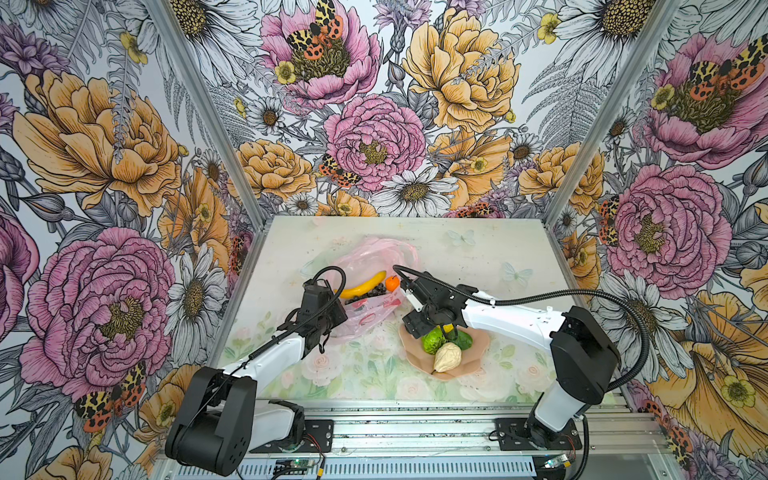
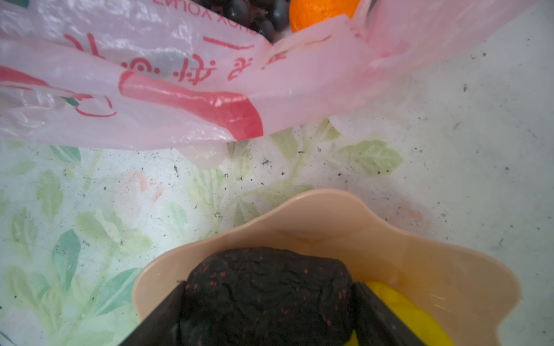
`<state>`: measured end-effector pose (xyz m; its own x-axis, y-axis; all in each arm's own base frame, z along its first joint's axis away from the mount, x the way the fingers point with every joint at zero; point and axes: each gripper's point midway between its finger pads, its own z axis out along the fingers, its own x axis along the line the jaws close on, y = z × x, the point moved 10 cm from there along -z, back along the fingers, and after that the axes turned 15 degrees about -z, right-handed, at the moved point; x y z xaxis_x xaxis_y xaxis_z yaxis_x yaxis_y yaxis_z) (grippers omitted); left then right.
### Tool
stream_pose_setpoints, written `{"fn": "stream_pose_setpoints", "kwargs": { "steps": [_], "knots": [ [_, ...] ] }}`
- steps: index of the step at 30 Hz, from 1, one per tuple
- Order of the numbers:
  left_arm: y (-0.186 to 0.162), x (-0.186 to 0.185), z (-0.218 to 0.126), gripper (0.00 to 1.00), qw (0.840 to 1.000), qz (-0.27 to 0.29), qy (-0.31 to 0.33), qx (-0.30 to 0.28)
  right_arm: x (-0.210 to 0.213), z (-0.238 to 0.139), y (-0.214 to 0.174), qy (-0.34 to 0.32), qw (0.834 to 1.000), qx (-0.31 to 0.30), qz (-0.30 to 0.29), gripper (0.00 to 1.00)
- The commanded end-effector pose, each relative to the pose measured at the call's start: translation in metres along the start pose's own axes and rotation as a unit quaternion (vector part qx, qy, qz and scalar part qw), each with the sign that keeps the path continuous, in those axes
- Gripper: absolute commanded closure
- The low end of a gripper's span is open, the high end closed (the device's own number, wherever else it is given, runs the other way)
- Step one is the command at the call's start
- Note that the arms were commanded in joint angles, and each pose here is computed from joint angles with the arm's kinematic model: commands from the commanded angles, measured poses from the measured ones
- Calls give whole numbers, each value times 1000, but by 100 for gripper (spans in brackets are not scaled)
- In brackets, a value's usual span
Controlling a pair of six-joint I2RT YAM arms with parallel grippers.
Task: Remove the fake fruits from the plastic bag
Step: 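Lower the dark fruit onto the plate and open the right gripper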
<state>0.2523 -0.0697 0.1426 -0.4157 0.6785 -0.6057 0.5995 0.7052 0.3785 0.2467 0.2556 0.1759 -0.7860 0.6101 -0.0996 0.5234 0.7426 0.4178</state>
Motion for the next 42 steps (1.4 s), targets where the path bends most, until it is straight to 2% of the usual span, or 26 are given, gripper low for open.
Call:
{"fn": "stream_pose_setpoints", "kwargs": {
  "steps": [1, 8, 14, 21, 27, 32, 42],
  "knots": [
    [6, -8, -3, 100, 1000, 9, -15, -6, 1, 3, -2, -5, 1000, 3, -13, 23],
    [5, -7, -4, 100, 1000, 7, -13, -7, 1, -13, 2, -8, 1000, -20, -15, 12],
    [5, -8, -4, 100, 1000, 7, -15, -8, 0, -25, 7, -10, 999, -40, -9, 11],
    [5, -8, -5, 100, 1000, 8, -16, -7, 1, -13, 4, -9, 1000, -22, -6, 13],
    [4, -9, -5, 100, 1000, 11, -17, -8, 1, -15, 4, -9, 1000, -25, -4, 20],
    [4, -15, -9, 100, 1000, 23, -15, -15, 0, -26, 10, -12, 999, -44, 4, 22],
    [20, -27, -34, 100, 995, 56, 14, -76, -4, -54, 61, -8, 985, -139, 99, 33]
  ]
}}
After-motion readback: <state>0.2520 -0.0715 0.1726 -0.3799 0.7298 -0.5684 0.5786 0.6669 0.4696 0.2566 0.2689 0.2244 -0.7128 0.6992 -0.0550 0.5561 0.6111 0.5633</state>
